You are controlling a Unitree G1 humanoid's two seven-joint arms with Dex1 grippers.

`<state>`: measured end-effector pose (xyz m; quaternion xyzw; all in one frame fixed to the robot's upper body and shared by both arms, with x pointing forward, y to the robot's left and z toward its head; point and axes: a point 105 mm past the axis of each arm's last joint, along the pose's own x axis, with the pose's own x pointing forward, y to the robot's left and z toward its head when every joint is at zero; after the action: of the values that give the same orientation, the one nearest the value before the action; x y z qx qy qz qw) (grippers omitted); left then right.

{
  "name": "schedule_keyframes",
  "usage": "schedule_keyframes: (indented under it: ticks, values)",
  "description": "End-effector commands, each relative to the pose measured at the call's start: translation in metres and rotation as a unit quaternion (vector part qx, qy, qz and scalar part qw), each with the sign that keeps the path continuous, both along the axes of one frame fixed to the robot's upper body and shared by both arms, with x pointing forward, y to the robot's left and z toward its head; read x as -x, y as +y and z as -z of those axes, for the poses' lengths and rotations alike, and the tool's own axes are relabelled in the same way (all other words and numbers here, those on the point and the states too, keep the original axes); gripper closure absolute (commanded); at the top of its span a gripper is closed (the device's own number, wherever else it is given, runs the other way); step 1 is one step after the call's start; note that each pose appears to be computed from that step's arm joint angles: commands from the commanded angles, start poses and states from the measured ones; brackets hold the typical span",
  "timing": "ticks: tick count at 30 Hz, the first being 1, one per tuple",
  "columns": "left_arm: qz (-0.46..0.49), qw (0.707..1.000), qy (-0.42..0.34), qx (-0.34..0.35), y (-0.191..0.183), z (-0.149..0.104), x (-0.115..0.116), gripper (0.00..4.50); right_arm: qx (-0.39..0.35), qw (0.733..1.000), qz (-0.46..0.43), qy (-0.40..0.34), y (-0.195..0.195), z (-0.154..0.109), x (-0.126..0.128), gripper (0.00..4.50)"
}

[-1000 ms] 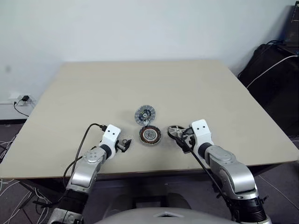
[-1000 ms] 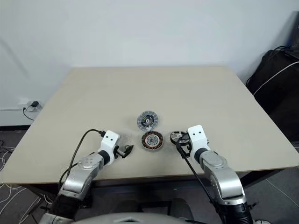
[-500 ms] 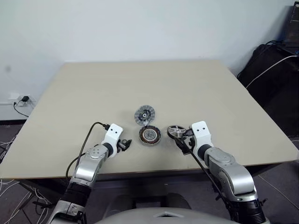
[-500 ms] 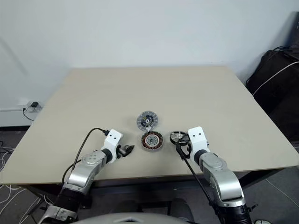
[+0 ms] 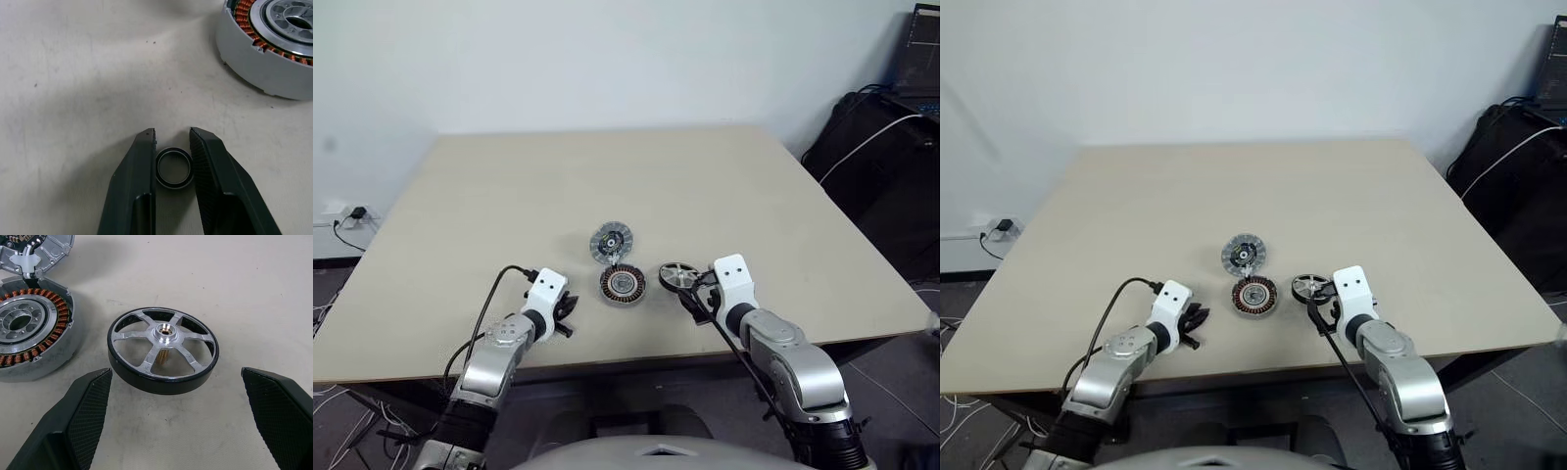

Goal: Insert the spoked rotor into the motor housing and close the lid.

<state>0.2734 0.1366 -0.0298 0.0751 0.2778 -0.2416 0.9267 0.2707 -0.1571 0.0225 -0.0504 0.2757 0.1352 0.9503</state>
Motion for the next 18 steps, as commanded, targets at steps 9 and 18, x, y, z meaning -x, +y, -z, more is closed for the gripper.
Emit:
schedule_keyframes:
  ticks: [9, 18]
  values:
    - [0.068, 0.986, -0.085, 0.128, -0.043, -0.072, -0.02, 3.82, 0.001, 0.999, -0.006, -0.036, 0.003, -0.017, -0.01, 0.0]
    - [0.136, 0.981, -0.098, 0.102, -0.085, -0.071, -0.042, 3.82, -0.001, 0.999, -0.012, -0.04, 0.006, -0.019, -0.012, 0.0]
